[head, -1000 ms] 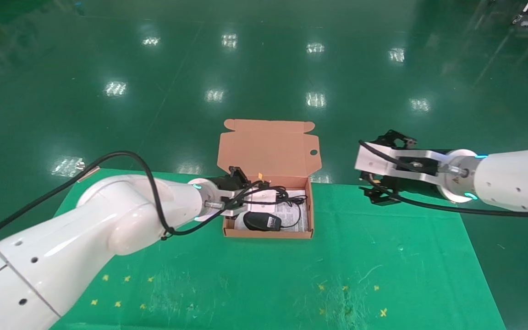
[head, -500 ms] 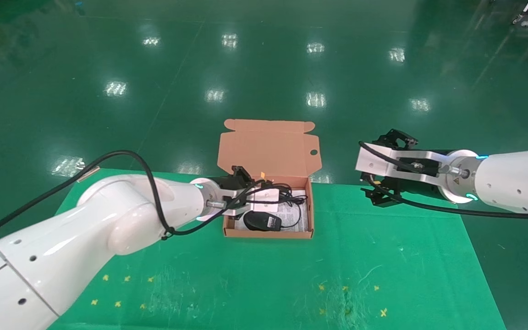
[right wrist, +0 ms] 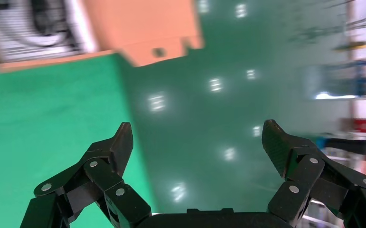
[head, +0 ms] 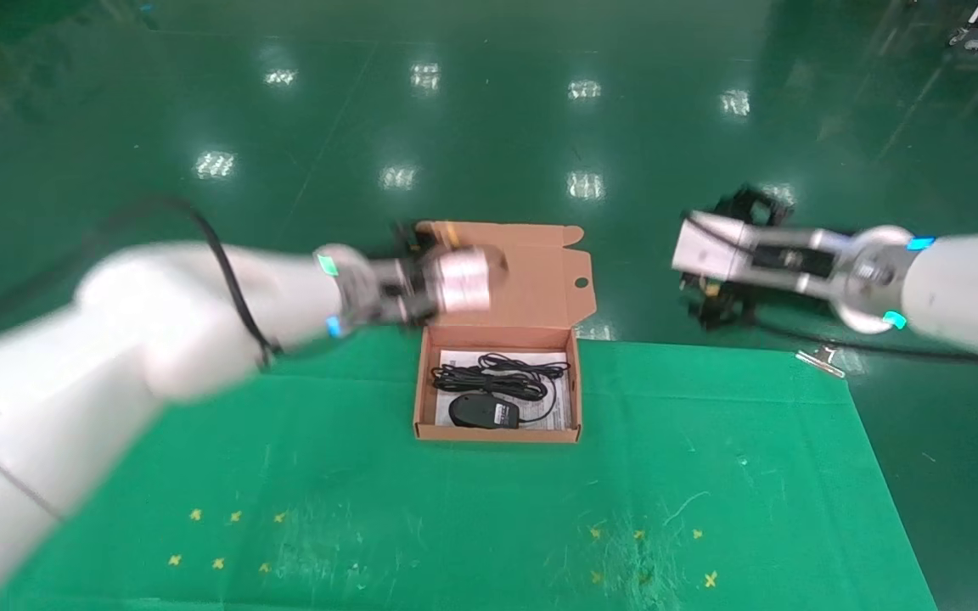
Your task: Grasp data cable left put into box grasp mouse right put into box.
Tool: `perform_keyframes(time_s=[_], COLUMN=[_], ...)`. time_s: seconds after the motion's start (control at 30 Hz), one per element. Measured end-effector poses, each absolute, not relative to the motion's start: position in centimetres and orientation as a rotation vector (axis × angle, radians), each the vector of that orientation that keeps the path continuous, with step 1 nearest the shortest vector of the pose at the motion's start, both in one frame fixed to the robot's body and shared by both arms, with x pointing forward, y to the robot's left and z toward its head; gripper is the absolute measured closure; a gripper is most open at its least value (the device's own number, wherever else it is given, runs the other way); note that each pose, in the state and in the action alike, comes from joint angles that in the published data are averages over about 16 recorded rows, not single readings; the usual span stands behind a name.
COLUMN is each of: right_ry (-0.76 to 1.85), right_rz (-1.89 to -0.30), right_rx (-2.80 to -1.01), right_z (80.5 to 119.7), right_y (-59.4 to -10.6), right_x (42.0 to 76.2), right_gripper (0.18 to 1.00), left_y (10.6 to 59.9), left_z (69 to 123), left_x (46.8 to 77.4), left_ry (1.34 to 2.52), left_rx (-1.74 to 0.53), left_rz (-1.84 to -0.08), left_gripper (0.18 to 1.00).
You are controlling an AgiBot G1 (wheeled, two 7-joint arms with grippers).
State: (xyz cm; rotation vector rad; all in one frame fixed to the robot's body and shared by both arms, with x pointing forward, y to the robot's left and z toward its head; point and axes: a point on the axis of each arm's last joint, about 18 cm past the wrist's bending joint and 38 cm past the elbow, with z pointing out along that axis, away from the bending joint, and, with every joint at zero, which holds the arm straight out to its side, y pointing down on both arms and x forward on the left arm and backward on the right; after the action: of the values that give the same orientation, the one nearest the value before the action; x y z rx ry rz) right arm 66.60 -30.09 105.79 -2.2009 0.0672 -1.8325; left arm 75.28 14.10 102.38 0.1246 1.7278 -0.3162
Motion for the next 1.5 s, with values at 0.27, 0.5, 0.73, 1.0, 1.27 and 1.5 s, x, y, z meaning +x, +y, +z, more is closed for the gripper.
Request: perform_keyframes(time_s=[0.27, 0.5, 0.73, 1.0, 1.27, 1.5], right_ry=[0.041, 0.063, 0.092, 0.095, 0.069, 0.046], right_rz=[-1.862, -1.721, -1.496, -1.252, -1.039, -0.946], right_rx=[-2.209, -2.24, -2.238, -2.199, -2.124, -2.075], right_z=[107.2, 105.3, 102.3, 99.7, 98.0, 97.5], right_y=[-30.4, -30.5, -30.3, -29.8, -29.2, -29.0], right_x=[66.1, 65.5, 64.4, 62.5, 60.1, 58.8], right_gripper=[0.178, 0.178, 0.178, 0.178, 0.178, 0.178], left_y=[16.9, 18.8, 20.7, 22.4, 23.9, 24.6], left_z=[107.9, 106.7, 103.0, 99.7, 97.7, 97.2], left_x=[75.2, 74.8, 73.6, 71.2, 67.8, 65.9], left_ry=[1.643, 1.697, 1.816, 1.923, 1.991, 2.01], left_rx=[0.001, -0.087, -0.168, -0.223, -0.229, -0.212], left_rz=[-0.398, -0.517, -0.685, -0.896, -1.112, -1.219], left_gripper=[0.466, 0.335, 0.243, 0.194, 0.184, 0.184])
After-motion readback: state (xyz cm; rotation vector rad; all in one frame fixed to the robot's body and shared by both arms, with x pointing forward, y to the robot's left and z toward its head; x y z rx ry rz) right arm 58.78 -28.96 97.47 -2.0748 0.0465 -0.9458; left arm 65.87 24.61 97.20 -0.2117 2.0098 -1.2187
